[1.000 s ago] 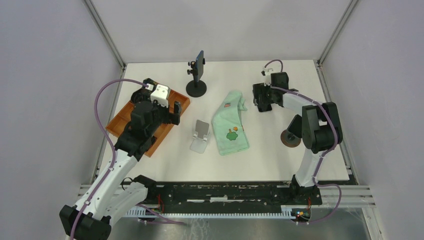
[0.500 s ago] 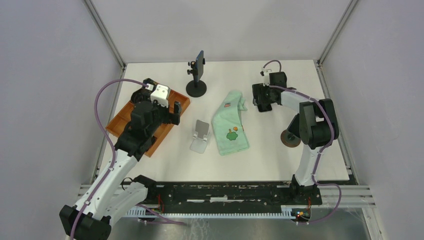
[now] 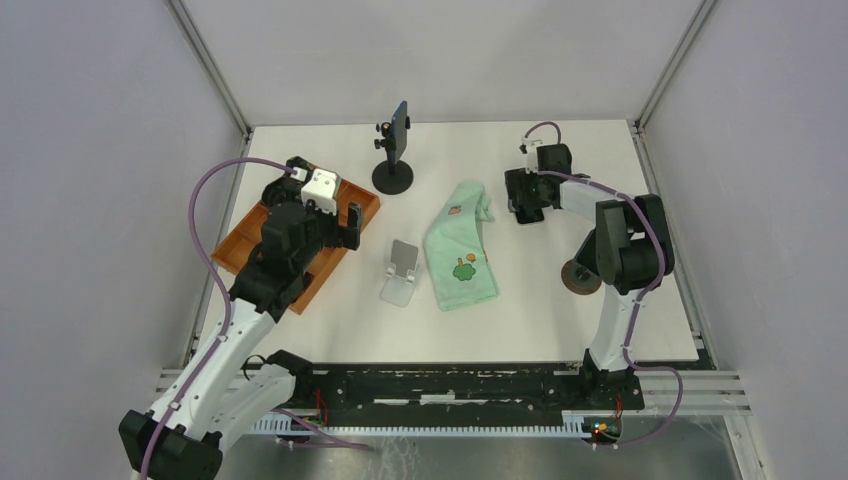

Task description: Place the phone on the phone stand

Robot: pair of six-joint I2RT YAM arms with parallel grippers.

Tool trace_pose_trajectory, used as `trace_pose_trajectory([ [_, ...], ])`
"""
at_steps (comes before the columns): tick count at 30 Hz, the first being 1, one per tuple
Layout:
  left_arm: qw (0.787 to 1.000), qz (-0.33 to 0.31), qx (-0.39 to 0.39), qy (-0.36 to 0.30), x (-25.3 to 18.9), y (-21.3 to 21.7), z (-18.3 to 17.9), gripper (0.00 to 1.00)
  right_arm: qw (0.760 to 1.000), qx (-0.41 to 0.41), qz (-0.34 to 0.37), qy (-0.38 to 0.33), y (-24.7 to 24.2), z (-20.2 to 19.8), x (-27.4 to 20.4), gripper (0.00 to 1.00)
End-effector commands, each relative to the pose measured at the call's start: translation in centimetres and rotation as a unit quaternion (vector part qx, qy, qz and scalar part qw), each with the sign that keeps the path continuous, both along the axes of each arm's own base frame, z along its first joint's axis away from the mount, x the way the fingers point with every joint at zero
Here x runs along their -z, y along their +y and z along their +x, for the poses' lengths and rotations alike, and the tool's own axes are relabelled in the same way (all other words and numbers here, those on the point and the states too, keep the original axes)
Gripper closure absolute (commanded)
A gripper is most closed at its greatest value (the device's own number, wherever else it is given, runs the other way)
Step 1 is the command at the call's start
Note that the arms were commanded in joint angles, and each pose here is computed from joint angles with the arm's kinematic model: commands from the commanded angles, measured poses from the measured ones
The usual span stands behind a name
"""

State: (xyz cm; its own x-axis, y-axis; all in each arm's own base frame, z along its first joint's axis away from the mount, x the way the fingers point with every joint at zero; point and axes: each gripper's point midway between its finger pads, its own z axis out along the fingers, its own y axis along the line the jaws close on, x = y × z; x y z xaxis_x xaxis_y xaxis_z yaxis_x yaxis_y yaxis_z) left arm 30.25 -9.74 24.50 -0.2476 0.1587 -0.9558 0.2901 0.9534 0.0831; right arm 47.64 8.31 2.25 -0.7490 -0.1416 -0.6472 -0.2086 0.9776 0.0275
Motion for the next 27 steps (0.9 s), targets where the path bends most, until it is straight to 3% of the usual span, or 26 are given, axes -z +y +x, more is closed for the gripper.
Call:
trace_pose_trajectory([
  [1,1.0,0.012,0.007,-0.027,-1.4,0.1,0.2,0.0,1.0,0.005,-0.02,-0.007,-0.8,1.0,-0.2,0.05],
  [12,0.999,0.012,0.0,-0.03,-1.6,0.3,0.2,0.0,0.998,-0.002,-0.065,0.005,-2.2,0.6,1.0,0.11],
  [21,0.999,-0.006,-0.05,-0.017,-0.4,1.5,0.9,0.0,0.997,-0.027,-0.071,0.006,-2.1,0.2,0.8,0.33],
  [25,0.999,-0.011,-0.031,-0.007,0.0,0.7,0.9,0.0,0.998,-0.038,-0.052,-0.006,-1.4,-0.4,-0.2,0.48],
  [27,1.0,-0.013,-0.025,-0.007,0.0,0.4,0.9,0.0,0.998,-0.041,-0.04,-0.015,-1.0,-0.6,-0.9,0.51],
])
